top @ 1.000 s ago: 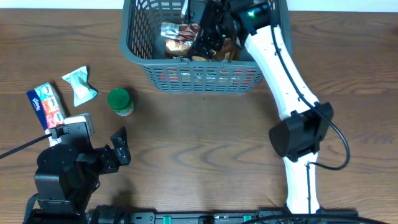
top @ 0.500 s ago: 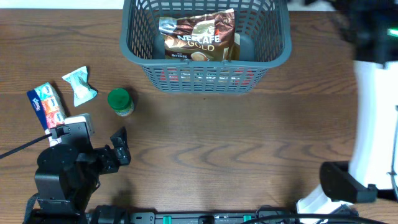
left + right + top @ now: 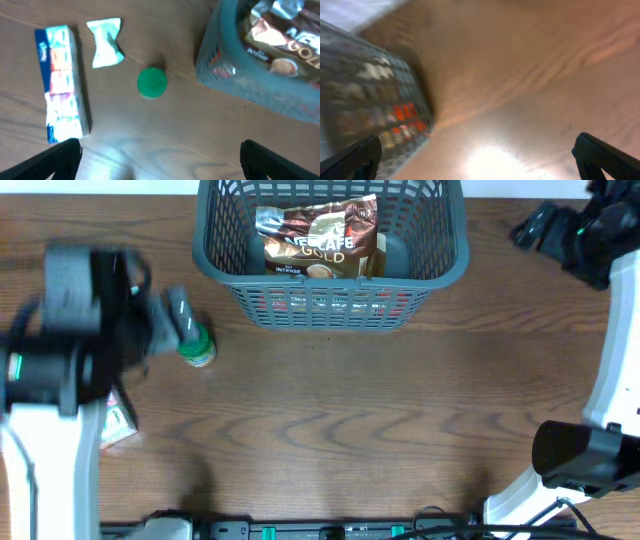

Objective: Pack container
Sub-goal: 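Withdraw the right gripper and swing the left gripper toward the jar, then lower the left gripper over the green-lidded jar and grasp it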

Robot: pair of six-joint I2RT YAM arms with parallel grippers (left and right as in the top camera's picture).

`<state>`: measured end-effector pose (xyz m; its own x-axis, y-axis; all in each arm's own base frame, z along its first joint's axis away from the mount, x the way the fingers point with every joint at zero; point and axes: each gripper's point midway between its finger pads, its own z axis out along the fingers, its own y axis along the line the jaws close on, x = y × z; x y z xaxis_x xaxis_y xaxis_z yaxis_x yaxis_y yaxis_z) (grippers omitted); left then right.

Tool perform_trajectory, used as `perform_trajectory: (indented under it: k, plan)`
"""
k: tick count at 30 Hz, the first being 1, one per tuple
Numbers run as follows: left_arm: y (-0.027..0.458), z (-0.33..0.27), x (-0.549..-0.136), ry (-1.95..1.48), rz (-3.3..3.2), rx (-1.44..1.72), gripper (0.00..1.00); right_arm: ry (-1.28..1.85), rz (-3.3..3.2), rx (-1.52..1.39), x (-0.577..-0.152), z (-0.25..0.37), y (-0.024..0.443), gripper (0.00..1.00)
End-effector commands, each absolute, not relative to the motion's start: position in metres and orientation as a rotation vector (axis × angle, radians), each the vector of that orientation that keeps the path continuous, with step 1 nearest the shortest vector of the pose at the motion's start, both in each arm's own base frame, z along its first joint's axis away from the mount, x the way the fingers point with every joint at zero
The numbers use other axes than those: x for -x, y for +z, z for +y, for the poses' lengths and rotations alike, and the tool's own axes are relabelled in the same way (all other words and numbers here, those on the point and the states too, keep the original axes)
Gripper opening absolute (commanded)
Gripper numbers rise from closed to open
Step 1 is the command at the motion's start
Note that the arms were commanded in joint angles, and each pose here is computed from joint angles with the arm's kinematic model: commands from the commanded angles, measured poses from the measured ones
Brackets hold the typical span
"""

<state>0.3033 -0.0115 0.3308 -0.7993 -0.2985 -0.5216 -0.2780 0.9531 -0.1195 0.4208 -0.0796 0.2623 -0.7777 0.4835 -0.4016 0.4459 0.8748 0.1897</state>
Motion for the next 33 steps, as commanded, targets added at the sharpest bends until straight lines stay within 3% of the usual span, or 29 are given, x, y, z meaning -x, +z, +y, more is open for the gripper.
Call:
perform_trajectory:
  k: [1,5,10,24,33]
  plan:
    - [0.319,-0.023,-0.344,-0.053,2.642,0.295,0.99,0.110,2.698,-0.753,-0.413,-0.079,0.214,0.99]
    - [0.291,-0.025,-0.370,-0.015,2.735,0.241,0.98,0.101,2.780,-0.748,-0.405,-0.077,0.164,0.99]
    - [0.279,-0.021,-0.368,0.030,2.786,0.254,0.98,0.065,2.833,-0.728,-0.395,-0.079,0.132,0.99]
    - [0.269,0.007,-0.344,0.164,2.871,0.341,0.98,0.045,2.819,-0.722,-0.398,-0.083,0.127,0.99]
    - [0.218,0.020,-0.354,0.064,2.944,0.328,0.98,0.045,2.819,-0.722,-0.398,-0.083,0.127,0.99]
